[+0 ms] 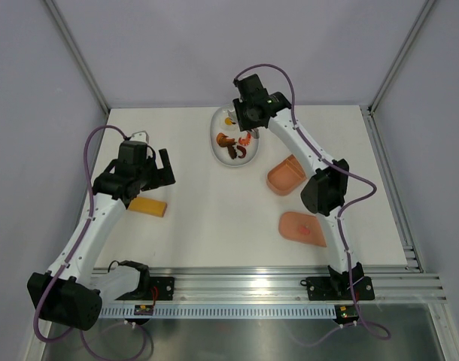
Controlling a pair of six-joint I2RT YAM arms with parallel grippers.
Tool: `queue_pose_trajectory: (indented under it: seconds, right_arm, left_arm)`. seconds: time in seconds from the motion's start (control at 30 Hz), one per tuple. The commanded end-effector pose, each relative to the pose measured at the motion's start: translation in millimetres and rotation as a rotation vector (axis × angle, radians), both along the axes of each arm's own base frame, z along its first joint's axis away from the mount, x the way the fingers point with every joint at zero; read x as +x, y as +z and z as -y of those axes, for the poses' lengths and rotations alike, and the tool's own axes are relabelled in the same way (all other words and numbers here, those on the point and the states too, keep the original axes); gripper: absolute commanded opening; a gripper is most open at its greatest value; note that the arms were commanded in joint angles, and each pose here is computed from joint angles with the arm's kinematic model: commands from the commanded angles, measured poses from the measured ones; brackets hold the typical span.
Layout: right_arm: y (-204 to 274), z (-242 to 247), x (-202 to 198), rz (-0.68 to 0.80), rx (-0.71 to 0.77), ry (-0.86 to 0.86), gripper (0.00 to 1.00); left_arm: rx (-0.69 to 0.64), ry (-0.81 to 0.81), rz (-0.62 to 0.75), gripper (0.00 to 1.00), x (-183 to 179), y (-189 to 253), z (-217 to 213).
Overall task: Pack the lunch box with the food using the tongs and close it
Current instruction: Pick up the fake food from the plate, then place the fake food in the packing box.
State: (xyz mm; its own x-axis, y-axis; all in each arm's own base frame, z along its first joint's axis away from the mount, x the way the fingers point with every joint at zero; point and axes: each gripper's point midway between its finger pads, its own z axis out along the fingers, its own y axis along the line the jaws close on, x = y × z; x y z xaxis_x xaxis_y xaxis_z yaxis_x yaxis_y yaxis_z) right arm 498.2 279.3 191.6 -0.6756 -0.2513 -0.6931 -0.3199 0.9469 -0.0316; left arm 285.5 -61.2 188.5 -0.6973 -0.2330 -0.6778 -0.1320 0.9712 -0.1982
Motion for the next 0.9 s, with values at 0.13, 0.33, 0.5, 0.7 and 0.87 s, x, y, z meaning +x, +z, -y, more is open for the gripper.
queue_pose_trajectory:
  seconds: [0.13,0.33,0.5,0.7,0.87]
  right_arm:
    - [60,2,-1,0.120,0.093,-0.012,0.37]
    - [63,2,-8,0.105,0.115,-0.011,0.37]
    - [66,12,-17,0.097,0.105,-0.040,0.37]
    - [71,37,-40,0.123,0.127,-0.091,0.36]
    - [78,65,-68,0.160,0.109,-0.112,0.37]
  left_arm:
    - [-0.019,-0.005,0.057,0.99,2,11,2]
    - [-0.020,-0.005,0.060,0.99,0,11,2]
    - [-0.025,-0.005,0.062,0.99,1,12,3]
    - [-0.024,-0.014,0.068,0.99,1,13,3]
    - [-0.025,-0.027,0.062,0.99,2,12,5]
